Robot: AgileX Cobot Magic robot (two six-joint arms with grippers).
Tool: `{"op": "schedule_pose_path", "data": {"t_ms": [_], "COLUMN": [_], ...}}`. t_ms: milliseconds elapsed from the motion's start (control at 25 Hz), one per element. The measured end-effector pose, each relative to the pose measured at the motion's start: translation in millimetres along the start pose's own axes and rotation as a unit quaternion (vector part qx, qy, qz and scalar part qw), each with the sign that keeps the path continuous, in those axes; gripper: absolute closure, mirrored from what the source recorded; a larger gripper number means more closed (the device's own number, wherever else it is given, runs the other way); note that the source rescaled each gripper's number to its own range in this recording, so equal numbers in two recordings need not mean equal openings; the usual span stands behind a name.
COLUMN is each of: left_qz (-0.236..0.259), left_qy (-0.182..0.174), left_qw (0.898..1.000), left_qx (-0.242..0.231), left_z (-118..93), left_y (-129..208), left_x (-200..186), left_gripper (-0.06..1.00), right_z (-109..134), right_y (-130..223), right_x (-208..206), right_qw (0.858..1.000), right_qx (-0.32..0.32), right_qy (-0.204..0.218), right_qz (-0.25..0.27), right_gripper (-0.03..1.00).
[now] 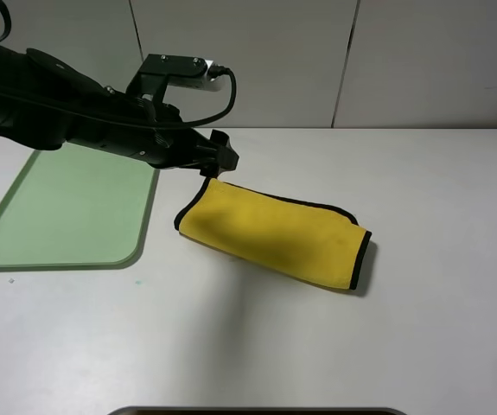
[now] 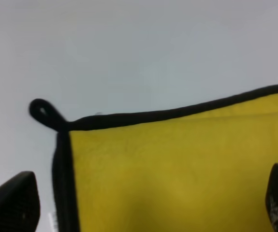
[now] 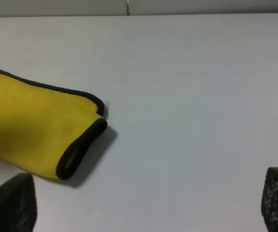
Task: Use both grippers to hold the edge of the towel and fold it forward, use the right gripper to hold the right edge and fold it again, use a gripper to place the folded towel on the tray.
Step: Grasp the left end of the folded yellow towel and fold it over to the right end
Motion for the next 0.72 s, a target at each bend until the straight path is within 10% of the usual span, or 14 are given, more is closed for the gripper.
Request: {"op": "schedule_pose_path", "data": {"t_ms": [720], "left_qz": [0.027], "left_qy": [0.025], "left_qw": [0.999], "left_qx": [-0.037], "left_z": [9.6], "left_y": [13.5], "left_x": [-1.7], "left_gripper": [-0.02], "right_z": [0.1], "right_y": [0.0], "right_x": [0.0], "right_qw": [1.0], "right_qx": [0.0], "right_qy": [0.0], "right_qz": [0.0], "right_gripper": [-0.03]}}
Point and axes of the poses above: a point on each arm's last joint axis where the gripper is mounted, x pointing out along that axis toward the gripper, z along the wrist's bending axis when the last joint is at zero, y = z × x, the point moved 4 cm from there along x, pointing out along that axis toward the gripper, and after that the axes turned 7 degrees about x, right-handed, at the moved point
